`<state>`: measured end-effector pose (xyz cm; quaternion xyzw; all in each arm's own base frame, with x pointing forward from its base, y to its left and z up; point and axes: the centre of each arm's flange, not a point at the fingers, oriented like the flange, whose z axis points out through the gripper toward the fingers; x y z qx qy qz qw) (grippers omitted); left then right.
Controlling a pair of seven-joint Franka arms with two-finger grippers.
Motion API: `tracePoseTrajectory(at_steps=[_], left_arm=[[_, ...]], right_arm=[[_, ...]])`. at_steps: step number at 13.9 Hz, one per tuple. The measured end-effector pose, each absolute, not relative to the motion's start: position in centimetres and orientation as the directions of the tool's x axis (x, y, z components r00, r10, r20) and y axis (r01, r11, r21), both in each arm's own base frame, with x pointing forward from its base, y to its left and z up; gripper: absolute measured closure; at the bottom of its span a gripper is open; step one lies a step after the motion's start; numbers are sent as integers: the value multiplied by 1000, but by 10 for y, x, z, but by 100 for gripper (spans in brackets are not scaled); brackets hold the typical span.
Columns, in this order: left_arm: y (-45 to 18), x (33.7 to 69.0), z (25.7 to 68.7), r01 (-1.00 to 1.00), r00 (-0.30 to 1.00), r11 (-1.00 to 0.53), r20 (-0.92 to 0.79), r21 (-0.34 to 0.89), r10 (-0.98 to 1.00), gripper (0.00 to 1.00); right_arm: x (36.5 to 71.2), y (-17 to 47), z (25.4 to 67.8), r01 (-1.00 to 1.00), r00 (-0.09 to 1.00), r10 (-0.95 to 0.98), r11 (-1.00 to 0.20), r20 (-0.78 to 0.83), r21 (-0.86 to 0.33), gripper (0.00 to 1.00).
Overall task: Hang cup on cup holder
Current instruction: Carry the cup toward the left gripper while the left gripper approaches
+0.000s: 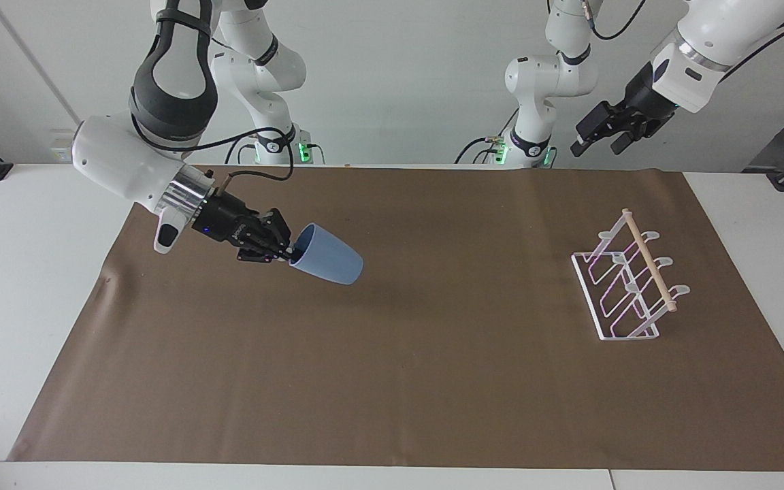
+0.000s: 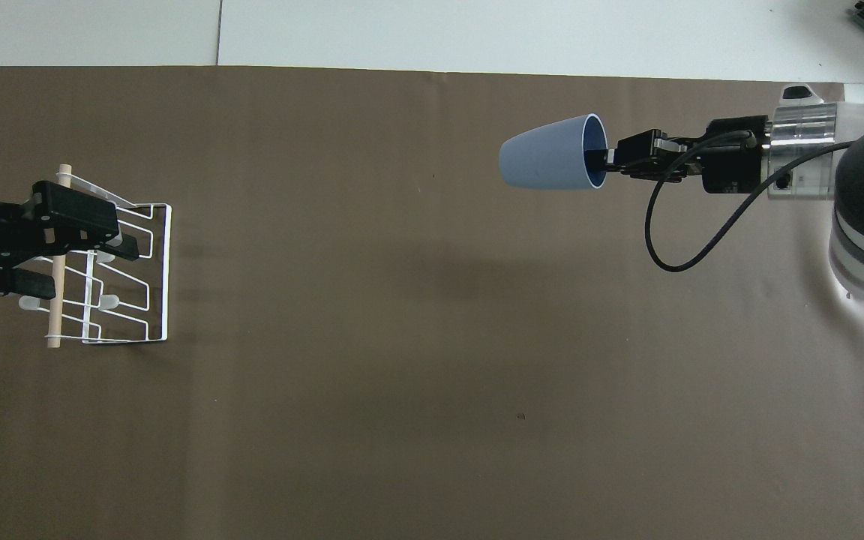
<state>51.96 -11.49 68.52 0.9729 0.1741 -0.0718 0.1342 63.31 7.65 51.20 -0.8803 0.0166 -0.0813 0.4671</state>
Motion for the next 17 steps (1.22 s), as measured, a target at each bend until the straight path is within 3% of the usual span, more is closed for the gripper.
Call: tracePoseTrajectory(at_steps=[7,9,14,17], left_arm=[[-212,504,701,738,674,-633,-299,233,676,0],[-234,502,708,838,546,-493,-340,235,766,0],[-278,490,721,963,261,-199,-459,179,849,0],[-299,480,723,988,146,-102,-513,112,846,0]], right_arm=[[612,114,525,-19,995,-104,-244,7,-970,95],[603,130,522,-44,994,-107,-186,-24,-982,95],[583,179,508,-95,986,-149,-145,-73,-985,95],[576,205,504,-118,978,-186,-120,-94,-986,95]])
